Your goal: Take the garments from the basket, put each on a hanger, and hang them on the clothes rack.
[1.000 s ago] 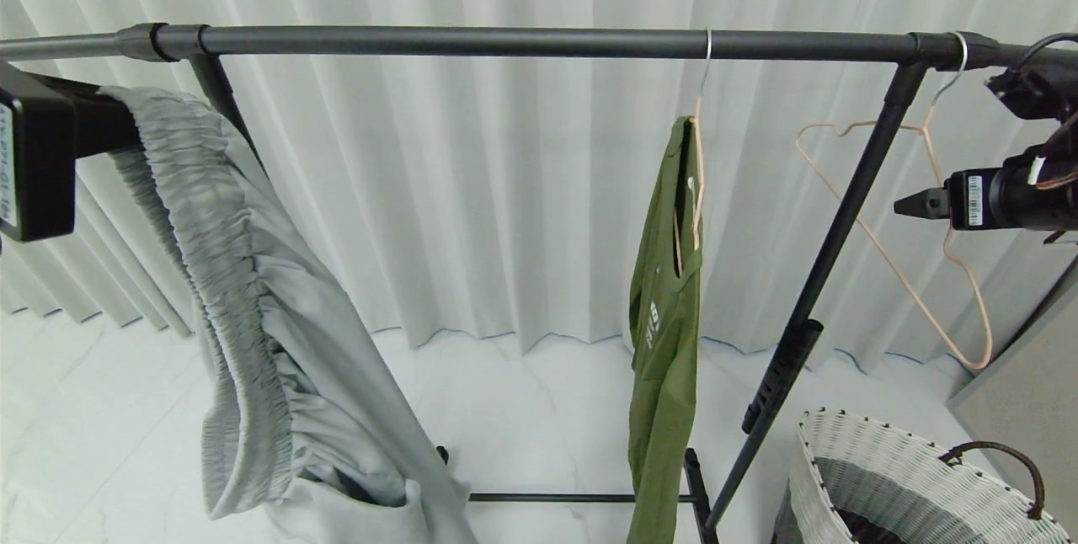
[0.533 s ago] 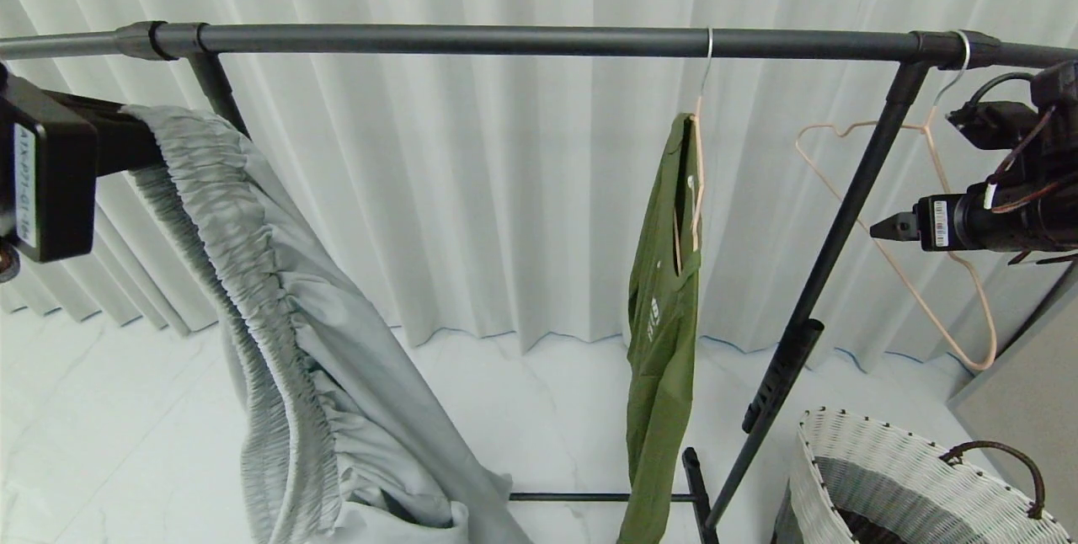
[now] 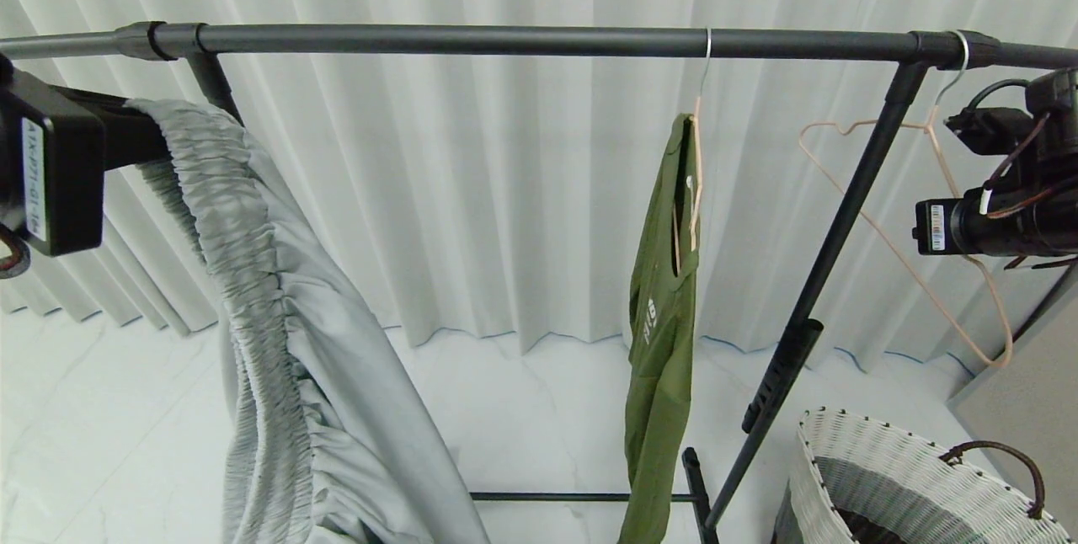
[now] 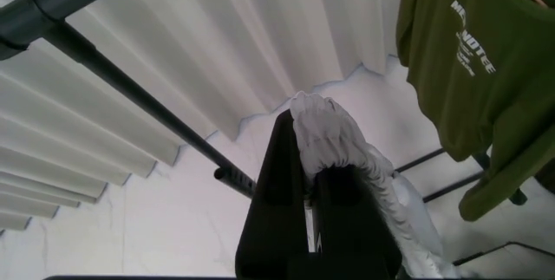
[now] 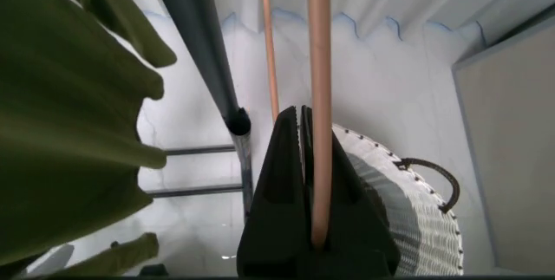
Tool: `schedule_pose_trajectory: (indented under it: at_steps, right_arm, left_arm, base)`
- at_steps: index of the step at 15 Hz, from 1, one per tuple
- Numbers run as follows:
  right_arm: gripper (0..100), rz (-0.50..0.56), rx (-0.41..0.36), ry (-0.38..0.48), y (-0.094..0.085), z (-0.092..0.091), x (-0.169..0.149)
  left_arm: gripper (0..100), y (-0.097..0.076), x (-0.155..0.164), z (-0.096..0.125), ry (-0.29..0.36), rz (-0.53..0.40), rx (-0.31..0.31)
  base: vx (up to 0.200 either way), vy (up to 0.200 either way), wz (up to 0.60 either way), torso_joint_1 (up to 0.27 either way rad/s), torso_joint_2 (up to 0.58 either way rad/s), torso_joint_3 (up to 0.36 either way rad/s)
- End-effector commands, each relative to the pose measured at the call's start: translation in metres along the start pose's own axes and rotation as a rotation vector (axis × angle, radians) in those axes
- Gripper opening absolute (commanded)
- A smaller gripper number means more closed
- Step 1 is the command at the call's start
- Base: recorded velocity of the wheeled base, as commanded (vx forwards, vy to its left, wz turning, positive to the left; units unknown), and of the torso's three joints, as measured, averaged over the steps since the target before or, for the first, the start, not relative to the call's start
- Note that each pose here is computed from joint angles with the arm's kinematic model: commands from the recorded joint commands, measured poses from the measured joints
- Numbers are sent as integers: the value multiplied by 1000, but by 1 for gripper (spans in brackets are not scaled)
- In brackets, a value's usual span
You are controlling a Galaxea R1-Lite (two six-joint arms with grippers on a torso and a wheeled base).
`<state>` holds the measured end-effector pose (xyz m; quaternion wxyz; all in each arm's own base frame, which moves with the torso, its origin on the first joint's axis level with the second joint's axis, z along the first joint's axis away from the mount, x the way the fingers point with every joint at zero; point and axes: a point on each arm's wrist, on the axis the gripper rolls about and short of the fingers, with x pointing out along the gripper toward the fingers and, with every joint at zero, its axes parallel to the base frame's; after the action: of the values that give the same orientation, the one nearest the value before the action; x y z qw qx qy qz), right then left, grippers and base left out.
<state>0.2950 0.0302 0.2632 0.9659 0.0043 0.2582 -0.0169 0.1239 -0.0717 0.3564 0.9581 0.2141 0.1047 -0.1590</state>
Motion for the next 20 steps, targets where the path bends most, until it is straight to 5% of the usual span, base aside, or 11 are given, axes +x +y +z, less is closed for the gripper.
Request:
schedule_pose_trajectory:
  at_steps: [1, 13, 20]
  right_arm:
    - [0, 2, 8, -8, 0, 1, -3]
    - [0, 60, 20, -226, 4, 8, -70]
    - [0, 65, -27, -264, -6, -28, -120]
  left_arm:
    - [0, -1, 1, -1, 6, -1, 2]
    - [0, 0, -7, -6, -1, 1, 1]
    - [0, -1, -3, -7, -28, 13, 11]
  base:
    - [0, 0, 0, 0, 0, 0]
    - [0, 0, 0, 0, 0, 0]
    - [-29, 0, 0, 1, 0, 0]
